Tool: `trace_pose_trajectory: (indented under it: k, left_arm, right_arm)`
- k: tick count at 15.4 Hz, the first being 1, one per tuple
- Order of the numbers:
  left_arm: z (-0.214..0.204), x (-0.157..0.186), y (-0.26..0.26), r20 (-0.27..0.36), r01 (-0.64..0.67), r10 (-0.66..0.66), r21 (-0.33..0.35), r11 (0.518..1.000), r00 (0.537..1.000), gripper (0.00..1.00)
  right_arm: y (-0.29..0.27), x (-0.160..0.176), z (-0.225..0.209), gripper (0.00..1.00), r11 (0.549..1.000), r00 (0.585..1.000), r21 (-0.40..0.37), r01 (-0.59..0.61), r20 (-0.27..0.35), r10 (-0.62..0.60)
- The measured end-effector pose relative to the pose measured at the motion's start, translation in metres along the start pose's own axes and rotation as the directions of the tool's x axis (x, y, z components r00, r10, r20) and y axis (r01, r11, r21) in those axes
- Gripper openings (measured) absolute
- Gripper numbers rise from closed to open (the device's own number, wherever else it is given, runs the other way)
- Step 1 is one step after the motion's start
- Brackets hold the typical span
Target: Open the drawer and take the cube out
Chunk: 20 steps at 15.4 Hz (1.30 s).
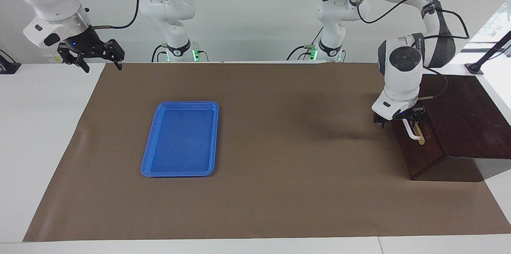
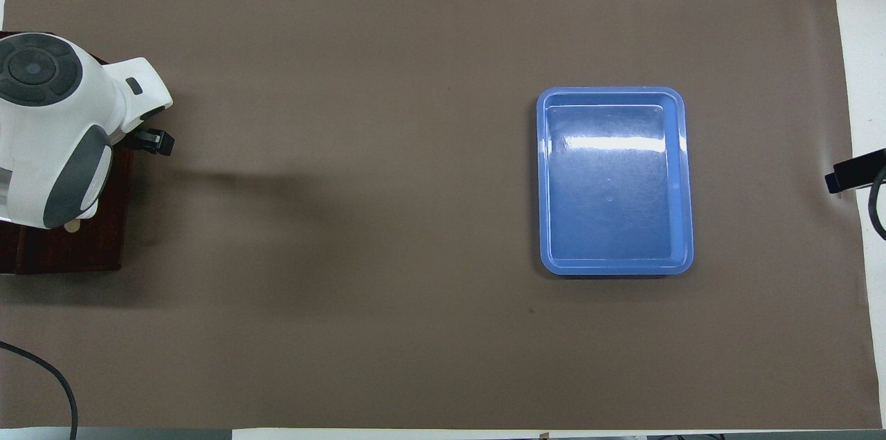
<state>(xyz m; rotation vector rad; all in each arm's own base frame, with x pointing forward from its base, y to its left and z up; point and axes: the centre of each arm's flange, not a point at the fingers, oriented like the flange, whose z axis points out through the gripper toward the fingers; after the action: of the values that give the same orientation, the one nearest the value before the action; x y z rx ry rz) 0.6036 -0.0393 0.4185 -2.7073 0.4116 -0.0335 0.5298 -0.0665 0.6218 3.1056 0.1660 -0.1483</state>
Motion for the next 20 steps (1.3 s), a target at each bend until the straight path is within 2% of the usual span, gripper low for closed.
trace_pose_trajectory:
  k: [20]
  left_arm:
    - [0.036, -0.012, 0.003, 0.017, -0.02, 0.02, 0.003, 1.0, 1.0, 1.0]
  right_arm:
    - [0.005, 0.001, -0.001, 1.0, 1.0, 1.0, -0.003, -0.009, -0.016, 0.009]
